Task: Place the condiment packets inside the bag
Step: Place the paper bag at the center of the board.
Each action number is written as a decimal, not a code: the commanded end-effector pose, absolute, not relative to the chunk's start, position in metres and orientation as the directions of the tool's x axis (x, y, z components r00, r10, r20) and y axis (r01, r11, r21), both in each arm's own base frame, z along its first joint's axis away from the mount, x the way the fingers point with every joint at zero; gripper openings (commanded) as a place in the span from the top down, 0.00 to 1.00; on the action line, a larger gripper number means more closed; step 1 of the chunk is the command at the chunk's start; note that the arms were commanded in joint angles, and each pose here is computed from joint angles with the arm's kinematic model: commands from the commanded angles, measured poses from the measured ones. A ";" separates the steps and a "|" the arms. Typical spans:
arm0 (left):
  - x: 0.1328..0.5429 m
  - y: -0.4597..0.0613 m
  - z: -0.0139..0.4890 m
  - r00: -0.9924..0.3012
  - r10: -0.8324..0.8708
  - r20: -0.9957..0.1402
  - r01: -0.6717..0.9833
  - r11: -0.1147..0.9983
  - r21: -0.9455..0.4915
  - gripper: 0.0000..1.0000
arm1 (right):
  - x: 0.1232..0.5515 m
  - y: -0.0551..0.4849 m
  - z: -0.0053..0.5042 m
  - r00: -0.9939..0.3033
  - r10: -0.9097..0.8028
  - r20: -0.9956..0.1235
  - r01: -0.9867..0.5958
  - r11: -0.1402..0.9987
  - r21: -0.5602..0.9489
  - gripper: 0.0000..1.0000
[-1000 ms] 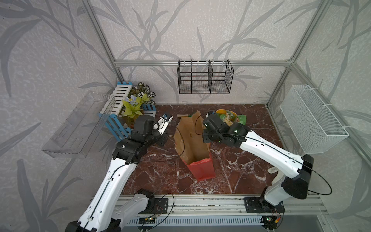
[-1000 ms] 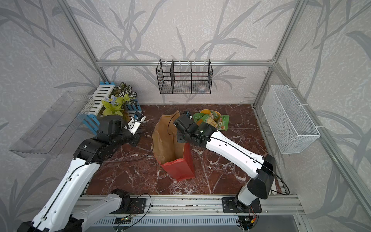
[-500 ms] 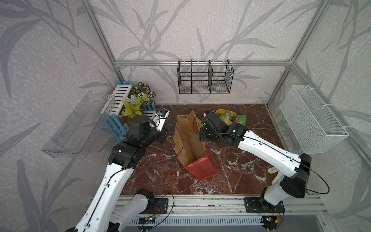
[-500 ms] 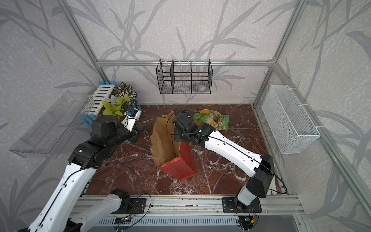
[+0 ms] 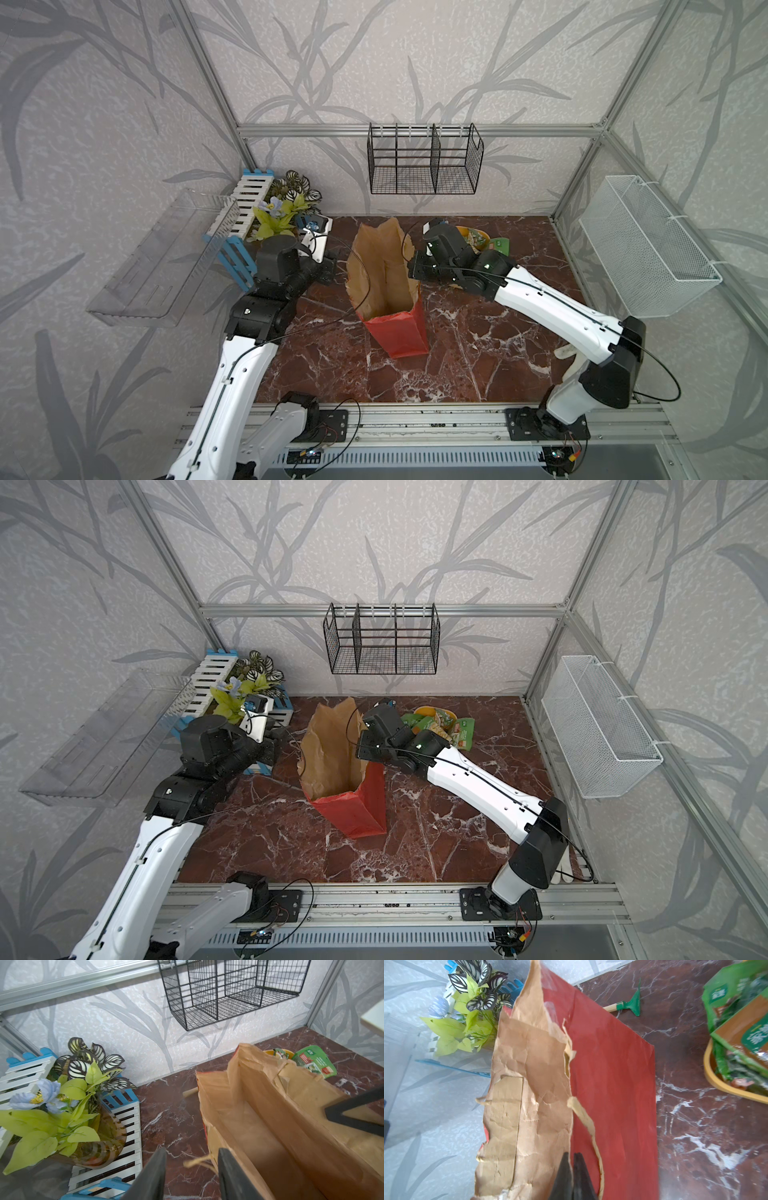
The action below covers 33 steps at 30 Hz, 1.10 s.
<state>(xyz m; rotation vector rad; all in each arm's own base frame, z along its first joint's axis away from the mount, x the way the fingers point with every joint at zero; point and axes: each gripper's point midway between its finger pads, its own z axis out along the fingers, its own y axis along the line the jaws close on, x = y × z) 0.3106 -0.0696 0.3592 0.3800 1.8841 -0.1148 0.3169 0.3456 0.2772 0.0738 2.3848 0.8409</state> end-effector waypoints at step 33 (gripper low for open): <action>0.349 0.019 0.270 -0.378 -0.065 -0.923 0.186 0.972 -0.144 0.00 | 0.334 0.275 0.283 -0.732 0.348 -0.586 -0.082 0.809 0.583 0.06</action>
